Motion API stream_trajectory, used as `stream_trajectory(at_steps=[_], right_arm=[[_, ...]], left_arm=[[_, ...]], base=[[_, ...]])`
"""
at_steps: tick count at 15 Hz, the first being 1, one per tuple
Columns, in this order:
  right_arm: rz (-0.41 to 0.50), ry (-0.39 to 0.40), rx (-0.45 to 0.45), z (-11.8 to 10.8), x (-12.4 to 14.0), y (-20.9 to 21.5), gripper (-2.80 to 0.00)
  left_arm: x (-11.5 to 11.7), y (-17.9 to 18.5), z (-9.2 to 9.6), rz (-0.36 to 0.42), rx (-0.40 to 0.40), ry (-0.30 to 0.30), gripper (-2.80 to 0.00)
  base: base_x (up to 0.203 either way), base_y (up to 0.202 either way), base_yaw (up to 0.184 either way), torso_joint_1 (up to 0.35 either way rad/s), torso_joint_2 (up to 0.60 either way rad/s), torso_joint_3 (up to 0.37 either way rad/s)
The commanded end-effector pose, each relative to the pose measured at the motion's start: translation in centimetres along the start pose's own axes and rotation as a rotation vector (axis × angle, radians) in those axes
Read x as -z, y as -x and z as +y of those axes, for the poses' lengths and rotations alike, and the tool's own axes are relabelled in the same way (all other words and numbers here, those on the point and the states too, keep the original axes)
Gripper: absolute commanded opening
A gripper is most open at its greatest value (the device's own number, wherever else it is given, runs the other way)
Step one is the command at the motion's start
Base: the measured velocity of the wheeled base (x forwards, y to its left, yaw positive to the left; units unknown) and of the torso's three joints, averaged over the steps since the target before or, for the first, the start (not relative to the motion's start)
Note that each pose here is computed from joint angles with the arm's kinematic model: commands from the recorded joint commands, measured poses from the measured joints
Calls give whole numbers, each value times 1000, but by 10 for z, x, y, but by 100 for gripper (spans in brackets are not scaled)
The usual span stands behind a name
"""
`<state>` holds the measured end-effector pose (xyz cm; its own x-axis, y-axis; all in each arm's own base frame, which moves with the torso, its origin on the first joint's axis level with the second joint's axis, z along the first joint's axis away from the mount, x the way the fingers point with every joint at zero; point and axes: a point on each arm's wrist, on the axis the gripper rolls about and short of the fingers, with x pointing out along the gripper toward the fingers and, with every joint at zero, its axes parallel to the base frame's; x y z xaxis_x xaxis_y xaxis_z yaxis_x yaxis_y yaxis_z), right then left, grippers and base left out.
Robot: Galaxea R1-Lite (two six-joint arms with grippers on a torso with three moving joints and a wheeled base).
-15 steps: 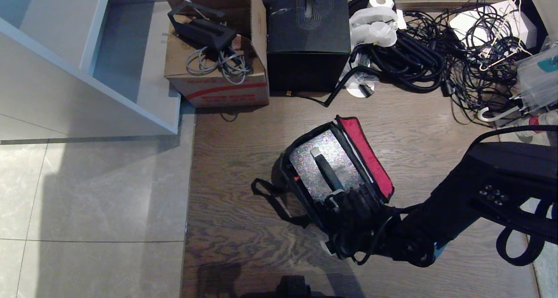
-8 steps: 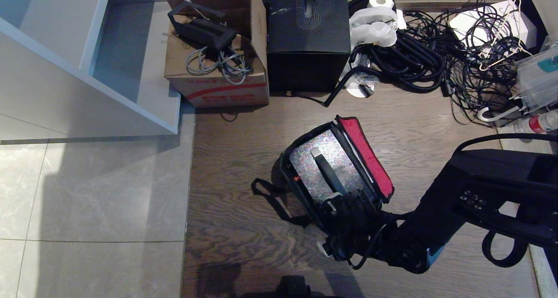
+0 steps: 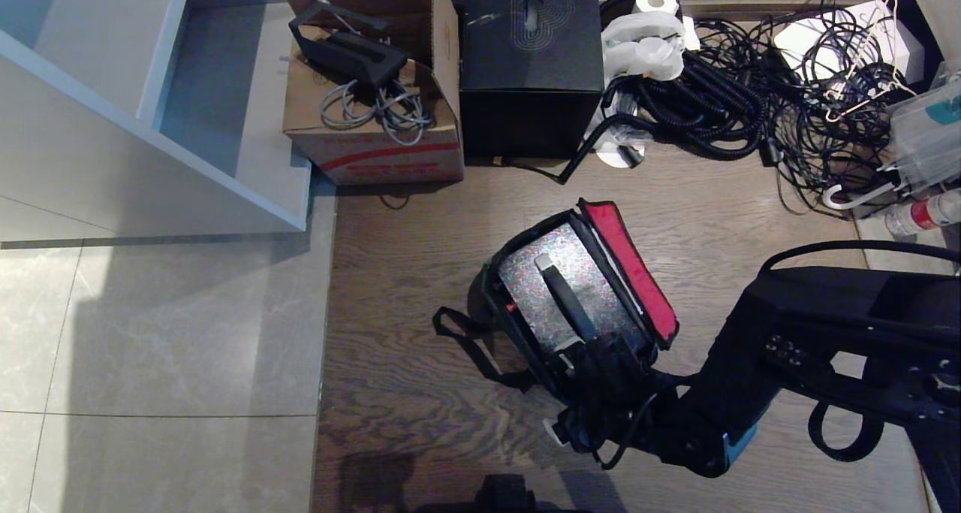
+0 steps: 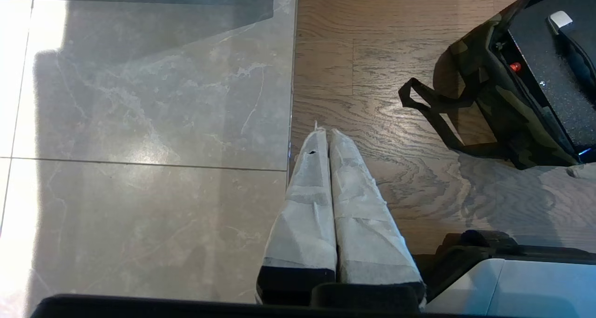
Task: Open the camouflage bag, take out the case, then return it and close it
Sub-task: Close the top of the storage box
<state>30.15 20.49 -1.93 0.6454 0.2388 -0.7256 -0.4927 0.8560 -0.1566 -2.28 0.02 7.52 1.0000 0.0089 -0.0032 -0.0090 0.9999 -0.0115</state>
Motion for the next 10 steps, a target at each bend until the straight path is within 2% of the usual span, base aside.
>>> stream_trajectory(at_steps=[1, 4, 10], right_arm=[[9, 3, 0, 2, 4, -5, 0], [-36, 2, 8, 2, 4, -14, 0], [8, 45, 21, 4, 13, -20, 0]], left_arm=[[0, 0, 0, 0, 0, 1, -280], [0, 0, 0, 0, 0, 1, -280], [0, 0, 0, 0, 0, 1, -280]], base=[[0, 0, 0, 0, 0, 0], [0, 0, 0, 0, 0, 0], [0, 0, 0, 0, 0, 0]])
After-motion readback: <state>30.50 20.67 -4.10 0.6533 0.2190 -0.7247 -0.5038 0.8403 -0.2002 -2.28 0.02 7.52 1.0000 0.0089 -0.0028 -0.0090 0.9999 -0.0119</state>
